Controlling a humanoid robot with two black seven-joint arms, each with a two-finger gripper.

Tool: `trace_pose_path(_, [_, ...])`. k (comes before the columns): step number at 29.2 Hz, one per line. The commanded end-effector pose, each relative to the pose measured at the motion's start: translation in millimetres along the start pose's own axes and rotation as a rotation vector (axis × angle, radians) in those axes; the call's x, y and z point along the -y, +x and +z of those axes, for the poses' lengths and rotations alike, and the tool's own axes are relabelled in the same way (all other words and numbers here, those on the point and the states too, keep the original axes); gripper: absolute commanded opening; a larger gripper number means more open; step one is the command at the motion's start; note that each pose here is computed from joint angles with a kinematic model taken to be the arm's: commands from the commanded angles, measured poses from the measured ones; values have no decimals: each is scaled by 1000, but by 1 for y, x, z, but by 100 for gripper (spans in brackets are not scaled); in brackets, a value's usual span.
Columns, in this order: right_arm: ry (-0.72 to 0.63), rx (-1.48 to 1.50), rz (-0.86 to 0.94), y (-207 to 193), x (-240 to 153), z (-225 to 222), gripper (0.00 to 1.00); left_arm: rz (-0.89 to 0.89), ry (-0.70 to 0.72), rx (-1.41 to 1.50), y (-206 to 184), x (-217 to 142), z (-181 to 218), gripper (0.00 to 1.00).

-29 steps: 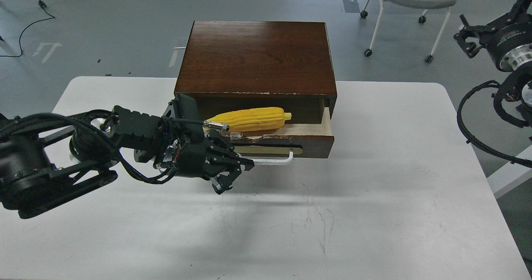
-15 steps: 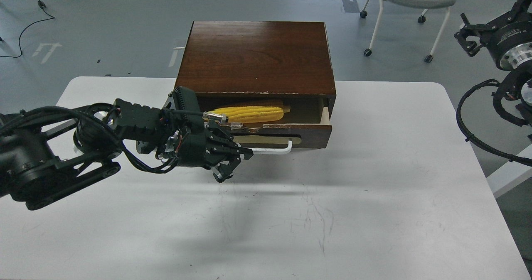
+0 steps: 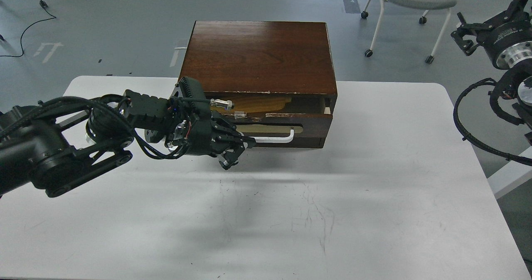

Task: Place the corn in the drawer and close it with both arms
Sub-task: 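Push the drawer front toward the box with the left hand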

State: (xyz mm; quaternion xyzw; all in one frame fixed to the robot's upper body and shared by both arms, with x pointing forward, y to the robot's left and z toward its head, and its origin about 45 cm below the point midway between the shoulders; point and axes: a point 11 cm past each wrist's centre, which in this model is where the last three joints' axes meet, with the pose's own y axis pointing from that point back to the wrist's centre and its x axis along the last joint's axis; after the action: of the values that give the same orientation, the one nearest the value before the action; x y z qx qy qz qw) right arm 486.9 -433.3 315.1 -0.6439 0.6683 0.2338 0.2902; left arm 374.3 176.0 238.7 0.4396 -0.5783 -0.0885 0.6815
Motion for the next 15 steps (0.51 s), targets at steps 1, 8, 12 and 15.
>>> trace_pose_path(1, [6,7,-3,-1,0,-2,100,0,20,1,4,-2,-9,0])
trace_pose_path(8, [6,6,-5,-2,1,-2,100,0,20,1,4,-2,-9,0])
trace_pose_path(12, [7,3,-4,-2,1,-3,100,5,16,3,6,-1,-7,0])
trace_pose_path(15, [7,5,-4,-2,1,-3,100,13,18,13,12,-2,-7,0])
